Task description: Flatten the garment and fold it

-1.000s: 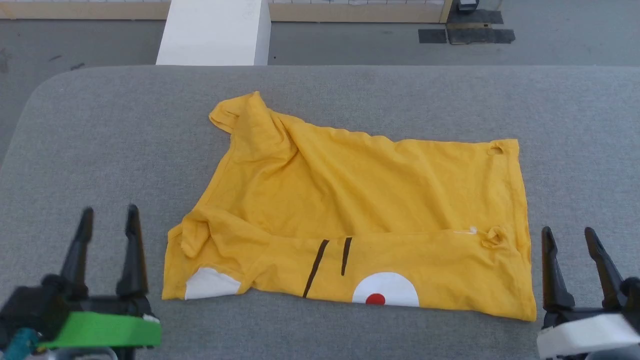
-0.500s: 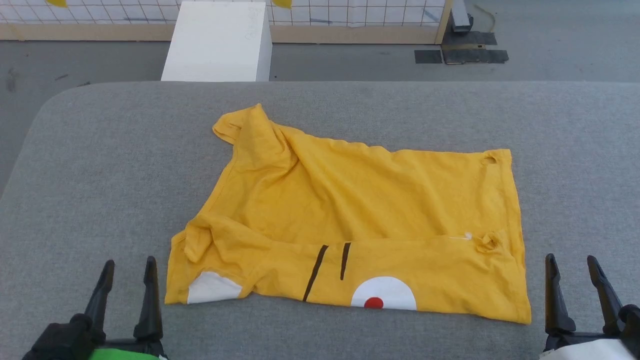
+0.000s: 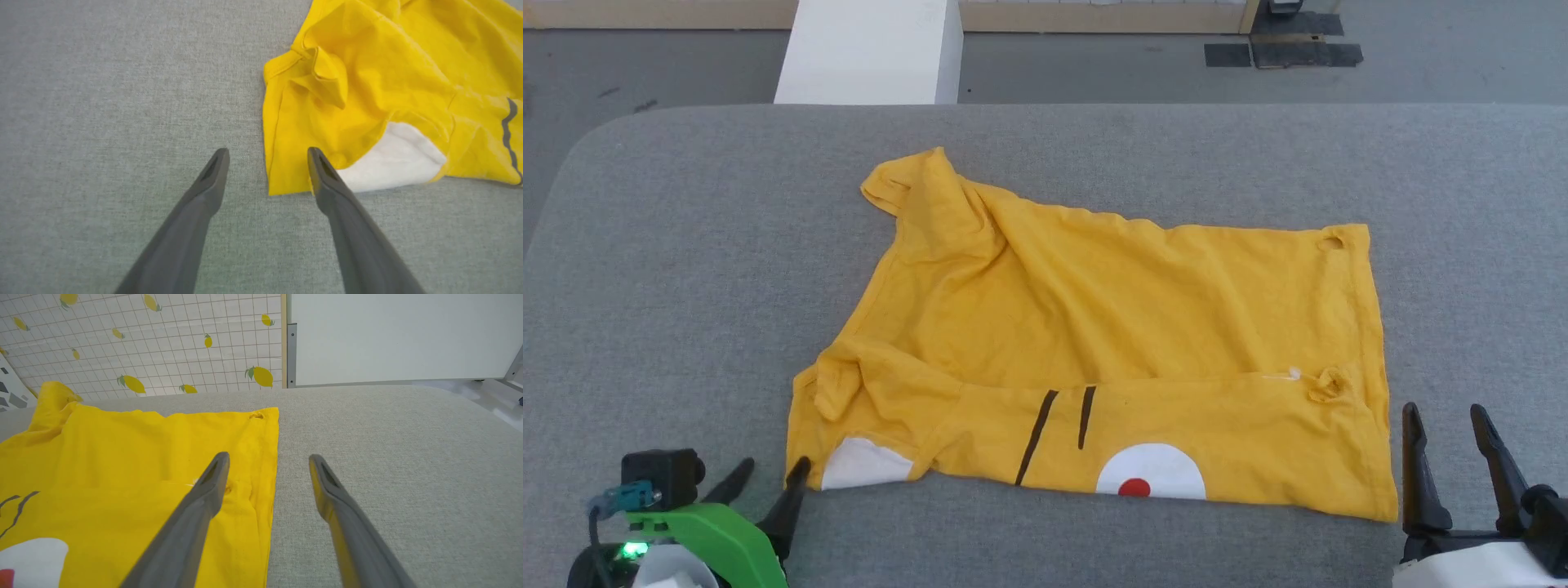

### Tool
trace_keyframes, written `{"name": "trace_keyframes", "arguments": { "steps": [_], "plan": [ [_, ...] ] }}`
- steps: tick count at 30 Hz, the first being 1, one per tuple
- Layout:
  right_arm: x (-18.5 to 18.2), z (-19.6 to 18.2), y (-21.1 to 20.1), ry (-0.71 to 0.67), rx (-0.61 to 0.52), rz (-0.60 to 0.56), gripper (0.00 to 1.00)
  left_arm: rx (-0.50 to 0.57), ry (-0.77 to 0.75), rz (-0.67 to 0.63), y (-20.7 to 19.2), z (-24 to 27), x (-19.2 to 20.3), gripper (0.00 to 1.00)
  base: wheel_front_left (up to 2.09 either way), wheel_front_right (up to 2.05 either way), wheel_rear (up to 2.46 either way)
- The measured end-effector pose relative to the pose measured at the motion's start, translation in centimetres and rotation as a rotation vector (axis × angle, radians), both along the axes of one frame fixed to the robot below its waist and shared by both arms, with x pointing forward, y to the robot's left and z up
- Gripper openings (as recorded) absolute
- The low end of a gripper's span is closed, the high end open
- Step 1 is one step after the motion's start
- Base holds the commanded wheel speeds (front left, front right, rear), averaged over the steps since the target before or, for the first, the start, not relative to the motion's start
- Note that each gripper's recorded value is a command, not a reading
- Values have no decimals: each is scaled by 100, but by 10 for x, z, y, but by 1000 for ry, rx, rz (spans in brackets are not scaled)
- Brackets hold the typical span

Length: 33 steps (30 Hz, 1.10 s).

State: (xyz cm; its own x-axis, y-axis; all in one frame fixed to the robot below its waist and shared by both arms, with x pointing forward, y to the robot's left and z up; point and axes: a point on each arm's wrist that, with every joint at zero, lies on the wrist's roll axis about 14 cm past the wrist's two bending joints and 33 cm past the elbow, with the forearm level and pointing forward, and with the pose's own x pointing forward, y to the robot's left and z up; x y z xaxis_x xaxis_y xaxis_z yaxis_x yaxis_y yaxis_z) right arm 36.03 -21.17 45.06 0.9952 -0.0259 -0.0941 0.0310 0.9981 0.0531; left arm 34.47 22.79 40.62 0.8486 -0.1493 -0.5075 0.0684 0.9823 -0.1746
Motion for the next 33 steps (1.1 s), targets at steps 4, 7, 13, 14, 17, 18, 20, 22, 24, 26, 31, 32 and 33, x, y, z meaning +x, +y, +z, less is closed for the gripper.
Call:
{"name": "trace_keyframes", "arguments": {
  "steps": [4,7,13,14,17,18,20,22,24,26,31,32,33],
  "plan": [
    [-2,-6,-3,20,-2,-9,100,-61,124,-16,-8,-20,-4,100,0,0,0],
    [-4,-8,-5,29,-3,-17,100,-91,183,-44,-14,-26,-3,100,0,0,0],
    [-6,-13,-9,45,-6,-28,100,-115,332,-117,-22,-40,-6,89,0,0,0],
    [-6,-13,-9,46,-6,-30,100,-119,348,-125,-23,-41,-6,36,0,0,0],
    [-7,-13,-10,46,-14,-32,100,-136,366,-145,-27,-42,-5,0,0,0,0],
    [-7,-12,-11,44,-18,-32,100,-149,356,-146,-29,-41,-4,0,0,0,0],
    [-7,-10,-12,39,-31,-34,100,-164,326,-144,-34,-39,-2,0,0,0,0],
    [-7,-7,-13,33,-43,-33,100,-160,263,-135,-34,-34,4,0,0,0,0],
    [-5,-4,-13,30,-48,-32,100,-159,212,-122,-33,-30,7,0,0,0,0],
    [0,2,-11,25,-37,-27,100,-159,159,-107,-32,-25,9,0,0,0,0],
    [4,-7,-3,145,-17,-1,100,-160,113,-96,-34,-19,4,0,0,0,0],
    [3,-13,-4,196,-8,-2,100,-161,106,-97,-35,-17,3,0,0,0,0],
    [1,-20,-5,250,11,-7,100,-162,100,-94,-35,-15,3,0,0,0,0]
  ]
}}
